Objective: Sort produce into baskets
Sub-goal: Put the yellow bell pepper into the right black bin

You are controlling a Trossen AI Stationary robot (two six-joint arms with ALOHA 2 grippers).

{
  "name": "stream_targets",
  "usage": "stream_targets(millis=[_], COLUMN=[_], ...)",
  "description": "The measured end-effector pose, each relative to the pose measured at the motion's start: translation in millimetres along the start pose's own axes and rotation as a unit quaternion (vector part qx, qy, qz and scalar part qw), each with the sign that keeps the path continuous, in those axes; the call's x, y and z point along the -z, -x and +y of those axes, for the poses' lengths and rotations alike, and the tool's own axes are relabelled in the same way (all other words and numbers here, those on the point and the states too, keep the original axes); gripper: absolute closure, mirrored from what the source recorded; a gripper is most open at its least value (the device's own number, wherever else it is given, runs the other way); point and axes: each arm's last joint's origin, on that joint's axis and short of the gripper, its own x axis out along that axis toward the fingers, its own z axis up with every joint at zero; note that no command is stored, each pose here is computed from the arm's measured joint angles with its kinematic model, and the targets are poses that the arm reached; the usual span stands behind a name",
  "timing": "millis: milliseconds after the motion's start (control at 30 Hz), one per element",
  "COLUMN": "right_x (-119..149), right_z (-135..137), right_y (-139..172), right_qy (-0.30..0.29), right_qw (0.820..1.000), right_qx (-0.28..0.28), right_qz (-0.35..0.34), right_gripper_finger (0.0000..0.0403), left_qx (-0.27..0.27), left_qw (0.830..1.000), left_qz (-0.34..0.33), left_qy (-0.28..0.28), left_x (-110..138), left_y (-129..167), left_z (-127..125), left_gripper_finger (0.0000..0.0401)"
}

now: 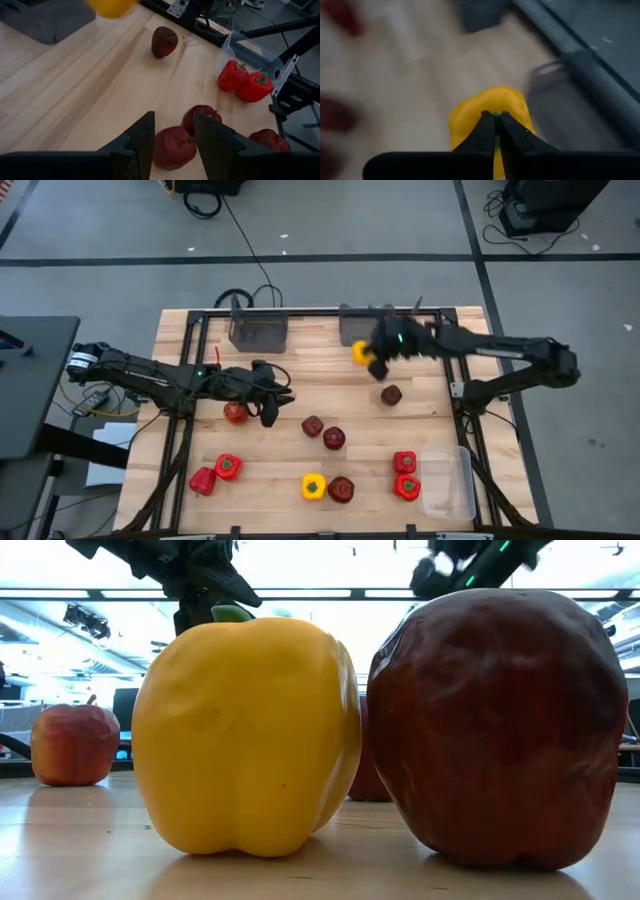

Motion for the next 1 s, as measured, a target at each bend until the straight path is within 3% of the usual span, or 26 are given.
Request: stream_targets(millis=[200, 567, 1000], right_x=[-16, -64, -41], right_z=[-47, -75, -99], right_y=[-42, -73, -120], right_qy=[-0.026, 0.006, -0.054], right_qw=[0.998, 0.996, 0.992], right_qx=[0.059, 0.088, 0.091], right_qz=[0.008, -0.005, 0.064], right_gripper_finger=[0.0387, 0.0384, 0.0367], left_qx=[-0.001, -0.002, 0.004], left_qw=[1.0, 0.999, 0.999], left_qz=[0.002, 0.002, 0.017], left_qy=[0.005, 0.041, 0.035], left_x=[0, 1, 4], left_y=[0, 0, 1], left_z=[0, 0, -2], left_gripper_finger=[0.026, 0.026, 0.026])
